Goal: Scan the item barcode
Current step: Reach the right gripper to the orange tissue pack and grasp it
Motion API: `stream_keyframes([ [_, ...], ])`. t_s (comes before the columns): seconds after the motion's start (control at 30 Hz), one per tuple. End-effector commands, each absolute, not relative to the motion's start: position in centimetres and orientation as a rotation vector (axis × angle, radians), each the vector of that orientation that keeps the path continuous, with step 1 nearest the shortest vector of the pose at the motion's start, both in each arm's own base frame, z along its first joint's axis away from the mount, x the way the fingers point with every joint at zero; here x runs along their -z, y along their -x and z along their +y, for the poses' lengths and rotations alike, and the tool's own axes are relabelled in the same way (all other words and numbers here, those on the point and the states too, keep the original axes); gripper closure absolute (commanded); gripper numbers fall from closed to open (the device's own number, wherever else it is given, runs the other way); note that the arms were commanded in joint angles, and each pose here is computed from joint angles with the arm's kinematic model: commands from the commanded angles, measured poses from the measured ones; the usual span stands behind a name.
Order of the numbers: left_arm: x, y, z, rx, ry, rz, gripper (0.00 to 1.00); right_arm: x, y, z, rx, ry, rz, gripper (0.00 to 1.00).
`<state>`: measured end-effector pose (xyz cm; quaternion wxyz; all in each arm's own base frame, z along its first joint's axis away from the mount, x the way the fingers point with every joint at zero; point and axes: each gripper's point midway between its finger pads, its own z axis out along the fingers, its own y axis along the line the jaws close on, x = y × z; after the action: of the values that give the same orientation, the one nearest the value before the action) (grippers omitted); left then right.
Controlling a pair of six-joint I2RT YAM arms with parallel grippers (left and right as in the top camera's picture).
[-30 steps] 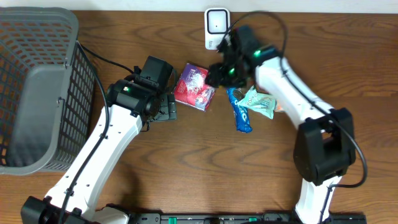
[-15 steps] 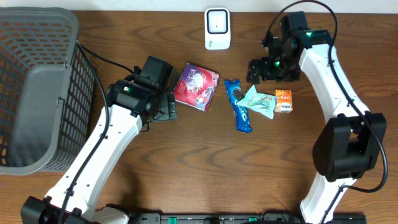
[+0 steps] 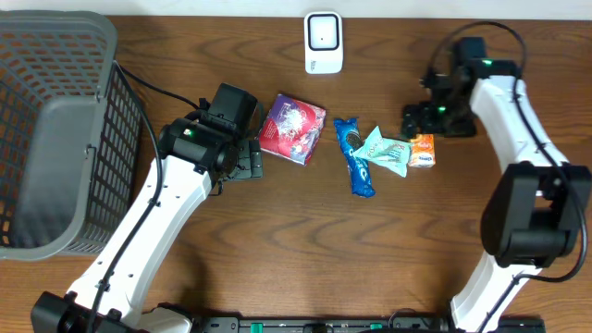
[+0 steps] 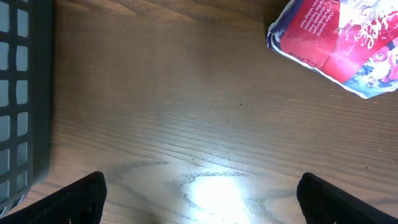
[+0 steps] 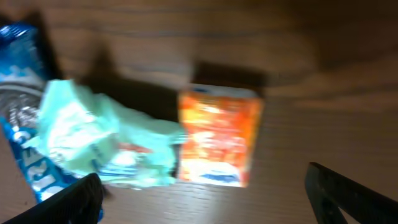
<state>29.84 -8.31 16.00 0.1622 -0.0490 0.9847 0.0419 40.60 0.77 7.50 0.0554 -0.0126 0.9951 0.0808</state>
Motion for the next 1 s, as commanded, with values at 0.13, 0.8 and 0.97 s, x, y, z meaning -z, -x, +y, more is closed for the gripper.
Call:
stream_keyframes([
  [0.13,-16.0,-29.8,-8.2,-0.136,0.144,2.809,0.02,-8.2,-40.5,-0.4,-0.462,-0.121,2.972,0.03],
  [0.8,-16.0,-29.8,-8.2,-0.137,0.144,2.809,0.02,-2.1,-39.9,-0.7,-0.439,-0.340,2.938,0.59],
  [0.97,-16.0,-29.8,-8.2,-0.136,0.144,2.809,0.02,-2.3,-39.8,0.1,-0.511,-0.342,2.931,0.82],
])
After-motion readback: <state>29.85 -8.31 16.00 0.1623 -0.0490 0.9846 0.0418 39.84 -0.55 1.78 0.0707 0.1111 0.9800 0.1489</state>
